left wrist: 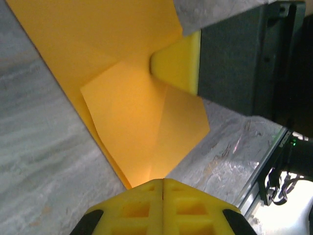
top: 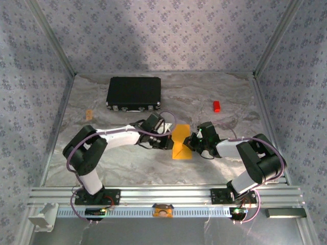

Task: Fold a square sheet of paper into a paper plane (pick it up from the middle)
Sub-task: Fold the triangle a second time at the center of the table.

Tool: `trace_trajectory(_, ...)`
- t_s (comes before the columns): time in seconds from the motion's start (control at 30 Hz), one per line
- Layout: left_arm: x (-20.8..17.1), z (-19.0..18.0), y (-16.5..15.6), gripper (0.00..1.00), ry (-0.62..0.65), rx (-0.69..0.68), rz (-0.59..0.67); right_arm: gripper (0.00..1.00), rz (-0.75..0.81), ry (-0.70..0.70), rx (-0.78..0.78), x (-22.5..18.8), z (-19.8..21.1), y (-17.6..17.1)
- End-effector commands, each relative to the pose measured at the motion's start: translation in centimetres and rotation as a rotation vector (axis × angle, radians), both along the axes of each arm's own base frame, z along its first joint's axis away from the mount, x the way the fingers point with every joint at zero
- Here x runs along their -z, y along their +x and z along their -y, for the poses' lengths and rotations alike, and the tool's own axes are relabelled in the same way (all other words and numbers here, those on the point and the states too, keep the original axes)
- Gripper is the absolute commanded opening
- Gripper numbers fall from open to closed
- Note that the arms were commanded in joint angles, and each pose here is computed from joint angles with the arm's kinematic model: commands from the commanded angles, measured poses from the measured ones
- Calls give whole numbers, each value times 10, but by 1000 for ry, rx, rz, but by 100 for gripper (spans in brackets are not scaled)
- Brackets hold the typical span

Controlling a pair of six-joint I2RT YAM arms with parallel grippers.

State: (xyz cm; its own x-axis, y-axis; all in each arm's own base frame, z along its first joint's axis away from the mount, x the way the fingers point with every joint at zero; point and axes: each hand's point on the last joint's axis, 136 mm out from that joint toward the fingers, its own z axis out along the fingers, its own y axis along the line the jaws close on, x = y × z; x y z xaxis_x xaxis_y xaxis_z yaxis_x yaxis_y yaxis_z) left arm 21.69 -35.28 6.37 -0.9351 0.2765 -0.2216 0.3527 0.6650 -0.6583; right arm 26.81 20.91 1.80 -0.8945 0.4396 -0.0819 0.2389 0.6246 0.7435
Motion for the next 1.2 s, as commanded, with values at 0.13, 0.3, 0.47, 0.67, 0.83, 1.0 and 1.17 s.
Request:
trace_trajectory(0.13,-1,28,15,0,-38,24,-33,1,-119,-131,29,34,23,-23)
trace_trajectory(0.3,18,29,7,0,-26,50,-77,1,-113,-131,38,33,26,-23)
trace_trajectory(0.47,37,29,-2,0,0,80,-109,2,-108,-132,36,32,26,-23)
trace_trajectory(0.67,69,7,-9,0,130,53,-129,3,-80,-101,14,25,20,-17)
trace_trajectory(0.83,85,-9,-21,0,165,36,-154,4,4,-68,-26,-1,9,-7)
trace_trajectory(1.0,83,-9,-18,0,166,34,-138,3,13,-49,-109,-4,-10,-14)
trace_trajectory(1.17,81,-9,-17,0,171,39,-130,2,-29,-73,-106,13,-8,-19)
